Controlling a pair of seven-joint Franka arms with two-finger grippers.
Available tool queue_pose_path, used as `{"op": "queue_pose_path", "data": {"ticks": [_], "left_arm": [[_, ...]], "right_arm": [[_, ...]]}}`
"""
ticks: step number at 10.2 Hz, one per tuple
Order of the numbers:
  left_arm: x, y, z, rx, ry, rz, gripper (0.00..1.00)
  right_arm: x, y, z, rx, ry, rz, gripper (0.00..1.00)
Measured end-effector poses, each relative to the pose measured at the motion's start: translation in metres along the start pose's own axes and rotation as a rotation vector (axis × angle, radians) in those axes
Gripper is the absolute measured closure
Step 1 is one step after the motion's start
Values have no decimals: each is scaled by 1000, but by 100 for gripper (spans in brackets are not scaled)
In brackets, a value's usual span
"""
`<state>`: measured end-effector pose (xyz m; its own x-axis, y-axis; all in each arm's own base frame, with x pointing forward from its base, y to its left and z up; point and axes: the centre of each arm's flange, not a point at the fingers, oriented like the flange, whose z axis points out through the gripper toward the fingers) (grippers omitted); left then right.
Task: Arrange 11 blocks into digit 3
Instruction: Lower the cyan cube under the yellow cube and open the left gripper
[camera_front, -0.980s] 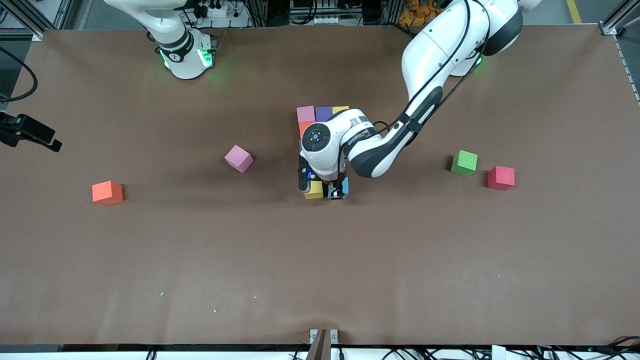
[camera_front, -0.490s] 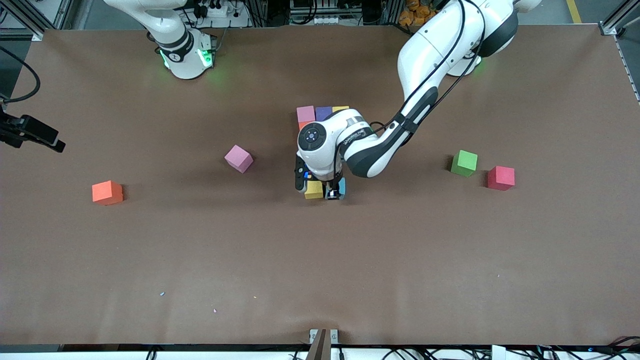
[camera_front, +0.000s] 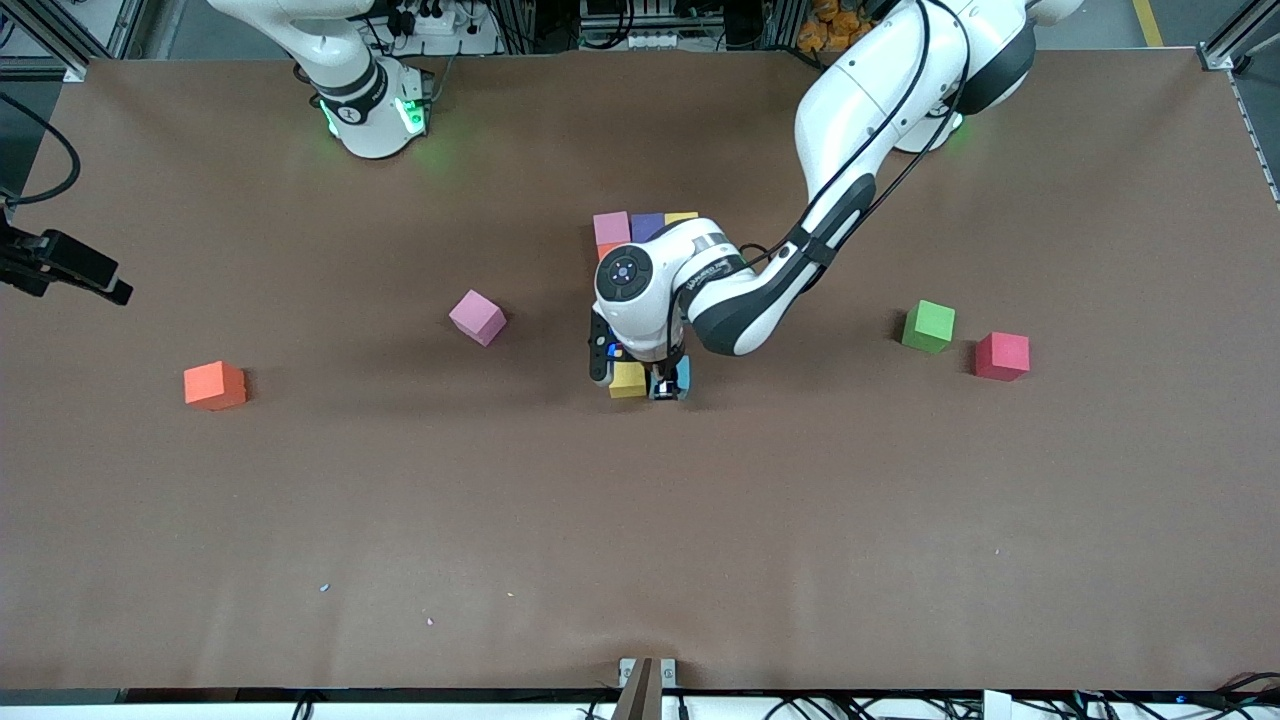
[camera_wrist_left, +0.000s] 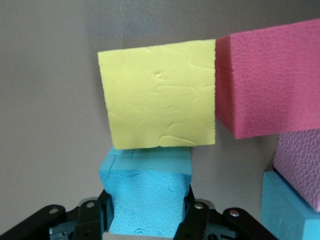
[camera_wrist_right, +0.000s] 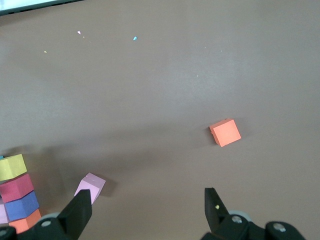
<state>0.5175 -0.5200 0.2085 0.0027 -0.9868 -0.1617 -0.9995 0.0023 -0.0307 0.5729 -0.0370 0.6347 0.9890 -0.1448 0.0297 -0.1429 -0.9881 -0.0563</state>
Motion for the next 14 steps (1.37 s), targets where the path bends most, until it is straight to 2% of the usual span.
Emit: {"op": "queue_pose_path", "data": {"ticks": [5,6,8,9,14], "left_arm": [[4,3,1,8,-4,-1,46],[6,5,5,7,-3,-9,36],[12,12,22,-8,-3,-17,9],[15,13,24,-8,2,-18,0],[12,5,-10,23,10,-28,0]], "right_arm": [[0,0,0,0,1,0,0],[0,0,0,0,1,0,0],[0,0,0,0,1,0,0],[0,0,0,0,1,0,0],[0,0,0,1,0,0,0]]}}
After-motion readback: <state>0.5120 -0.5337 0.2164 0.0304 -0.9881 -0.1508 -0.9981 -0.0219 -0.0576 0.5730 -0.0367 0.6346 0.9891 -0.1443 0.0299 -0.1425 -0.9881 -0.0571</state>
